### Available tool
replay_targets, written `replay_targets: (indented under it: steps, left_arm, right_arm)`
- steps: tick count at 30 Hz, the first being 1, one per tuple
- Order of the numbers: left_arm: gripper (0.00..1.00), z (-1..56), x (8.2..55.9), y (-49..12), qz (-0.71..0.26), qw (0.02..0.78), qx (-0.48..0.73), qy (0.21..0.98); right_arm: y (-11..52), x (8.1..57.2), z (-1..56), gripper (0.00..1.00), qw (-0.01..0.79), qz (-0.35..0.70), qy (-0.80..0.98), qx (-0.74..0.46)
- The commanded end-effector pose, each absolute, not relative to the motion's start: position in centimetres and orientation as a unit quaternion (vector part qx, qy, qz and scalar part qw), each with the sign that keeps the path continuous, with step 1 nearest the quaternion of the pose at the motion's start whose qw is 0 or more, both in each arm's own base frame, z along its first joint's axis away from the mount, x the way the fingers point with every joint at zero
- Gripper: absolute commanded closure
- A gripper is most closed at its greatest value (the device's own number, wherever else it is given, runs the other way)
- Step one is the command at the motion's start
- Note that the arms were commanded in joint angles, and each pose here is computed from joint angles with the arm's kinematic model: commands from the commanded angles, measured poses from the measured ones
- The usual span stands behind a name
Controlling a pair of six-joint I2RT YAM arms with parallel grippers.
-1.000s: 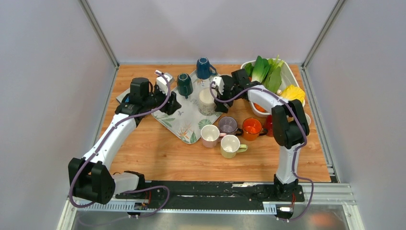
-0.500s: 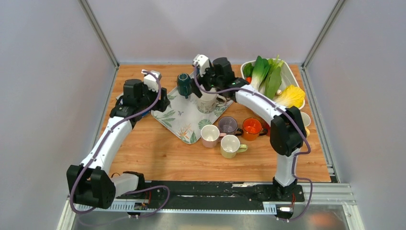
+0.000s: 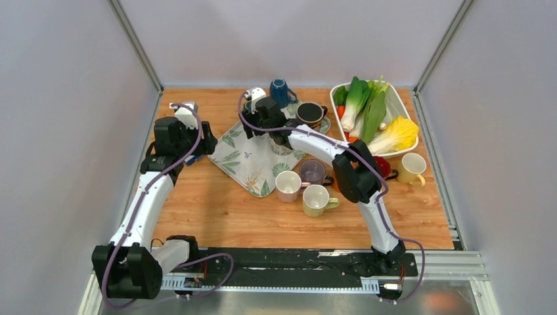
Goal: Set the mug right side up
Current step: Turn over the cup on the tray.
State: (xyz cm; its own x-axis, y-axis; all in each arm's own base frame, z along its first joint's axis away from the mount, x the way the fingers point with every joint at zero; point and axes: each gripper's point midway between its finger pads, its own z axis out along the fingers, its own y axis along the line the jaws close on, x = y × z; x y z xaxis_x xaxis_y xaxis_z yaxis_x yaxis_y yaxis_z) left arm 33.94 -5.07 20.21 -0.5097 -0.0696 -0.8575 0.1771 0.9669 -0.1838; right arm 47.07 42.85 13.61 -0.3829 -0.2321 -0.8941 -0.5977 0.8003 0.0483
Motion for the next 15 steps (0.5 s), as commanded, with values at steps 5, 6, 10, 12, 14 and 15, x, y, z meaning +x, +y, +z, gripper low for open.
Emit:
replay_targets:
  steps: [5, 6, 10, 12, 14, 15]
  left_arm:
    - [0.29, 21.1, 33.8, -3.8, -0.135, 0.517, -0.005, 0.845]
    - [0.29, 21.1, 33.7, -3.8, -0.136, 0.517, -0.005, 0.845]
    - [0.29, 21.1, 33.5, -3.6, -0.136, 0.519, -0.007, 0.844]
    - [0.29, 21.0, 33.4, -3.4, -0.135, 0.518, -0.009, 0.845]
    - [0.29, 21.0, 33.3, -3.3, -0.134, 0.518, -0.011, 0.845]
    - [0.29, 21.0, 33.3, -3.3, -0.135, 0.518, -0.011, 0.845]
  right_arm:
    - [43.0, 48.8, 12.4, 0.33, 0.493, 0.188, 0.827, -0.196]
    - [43.2, 48.9, 11.8, 0.34, 0.489, 0.189, 0.828, -0.199]
    - [44.1, 49.8, 10.2, 0.4, 0.489, 0.185, 0.825, -0.213]
    - [44.5, 50.4, 9.7, 0.43, 0.49, 0.178, 0.825, -0.219]
    - [44.8, 50.8, 9.3, 0.45, 0.49, 0.174, 0.825, -0.22]
    - [44.8, 50.8, 9.2, 0.45, 0.491, 0.173, 0.825, -0.222]
